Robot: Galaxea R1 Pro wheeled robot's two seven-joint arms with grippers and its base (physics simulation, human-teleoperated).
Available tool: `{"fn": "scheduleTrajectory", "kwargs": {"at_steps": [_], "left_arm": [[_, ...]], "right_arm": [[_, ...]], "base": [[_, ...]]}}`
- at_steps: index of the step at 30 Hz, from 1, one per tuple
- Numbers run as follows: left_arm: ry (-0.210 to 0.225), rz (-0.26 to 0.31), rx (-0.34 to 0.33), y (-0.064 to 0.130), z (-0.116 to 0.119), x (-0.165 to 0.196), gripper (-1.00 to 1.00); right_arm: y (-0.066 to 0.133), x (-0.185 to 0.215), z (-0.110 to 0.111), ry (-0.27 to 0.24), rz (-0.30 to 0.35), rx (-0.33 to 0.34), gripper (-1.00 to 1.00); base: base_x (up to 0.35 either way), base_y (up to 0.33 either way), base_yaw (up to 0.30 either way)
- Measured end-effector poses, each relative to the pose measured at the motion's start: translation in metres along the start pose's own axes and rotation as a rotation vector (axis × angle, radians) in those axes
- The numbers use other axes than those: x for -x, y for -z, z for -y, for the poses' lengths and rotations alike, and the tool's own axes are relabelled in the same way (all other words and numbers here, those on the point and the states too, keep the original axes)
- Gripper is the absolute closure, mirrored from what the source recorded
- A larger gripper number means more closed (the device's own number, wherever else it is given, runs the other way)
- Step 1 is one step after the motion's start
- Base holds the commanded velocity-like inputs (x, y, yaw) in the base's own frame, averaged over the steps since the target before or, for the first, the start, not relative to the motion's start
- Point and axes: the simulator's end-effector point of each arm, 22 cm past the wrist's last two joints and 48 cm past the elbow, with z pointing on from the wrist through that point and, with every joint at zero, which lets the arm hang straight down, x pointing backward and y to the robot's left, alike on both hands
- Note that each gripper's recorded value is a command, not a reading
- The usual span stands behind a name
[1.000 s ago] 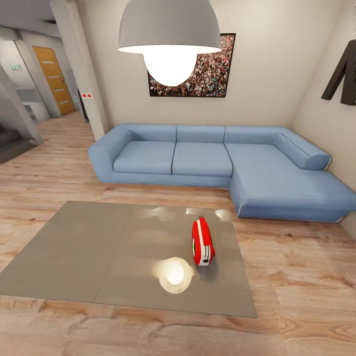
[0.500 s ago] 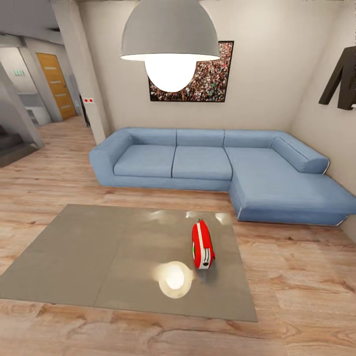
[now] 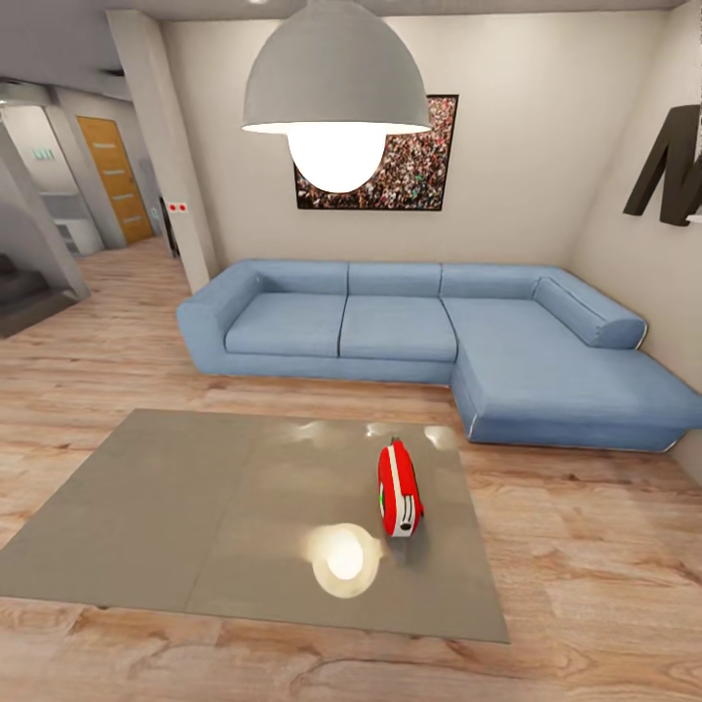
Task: Turn on the radio receiver that's on the table in the living room.
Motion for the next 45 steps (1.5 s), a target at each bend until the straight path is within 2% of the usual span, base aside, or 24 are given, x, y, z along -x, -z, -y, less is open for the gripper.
{"fn": "scheduleTrajectory", "kwargs": {"at_steps": [7, 12, 17, 25, 32, 37, 45], "left_arm": [[-0.002, 0.011, -0.001, 0.001, 0.0, 0.005, 1.0], [0.0, 0.019, -0.004, 0.001, 0.003, 0.008, 1.0], [0.0, 0.025, -0.02, -0.001, 0.015, 0.01, 1.0], [0.008, 0.036, -0.023, 0.0, 0.019, 0.013, 1.0], [0.018, 0.038, -0.032, -0.005, 0.042, 0.013, 1.0], [0.025, 0.038, -0.051, -0.012, 0.083, 0.011, 1.0], [0.044, 0.037, -0.091, -0.015, 0.117, 0.007, 1.0]], "right_arm": [[0.0, 0.0, 0.002, -0.001, 0.002, -0.006, -1.0], [0.003, -0.022, -0.003, 0.011, -0.049, -0.024, -1.0], [0.005, -0.029, -0.001, 0.025, -0.067, -0.055, -1.0], [0.005, -0.028, 0.005, 0.028, -0.065, -0.09, -1.0], [0.005, -0.024, 0.006, 0.025, -0.054, -0.094, -1.0], [0.004, -0.021, 0.007, 0.023, -0.046, -0.095, -1.0], [0.004, -0.018, 0.006, 0.02, -0.036, -0.095, -1.0]], "base": [[0.0, 0.0, 0.0], [0.0, 0.0, 0.0], [0.0, 0.0, 0.0], [0.0, 0.0, 0.0], [0.0, 0.0, 0.0], [0.0, 0.0, 0.0], [0.0, 0.0, 0.0]]}}
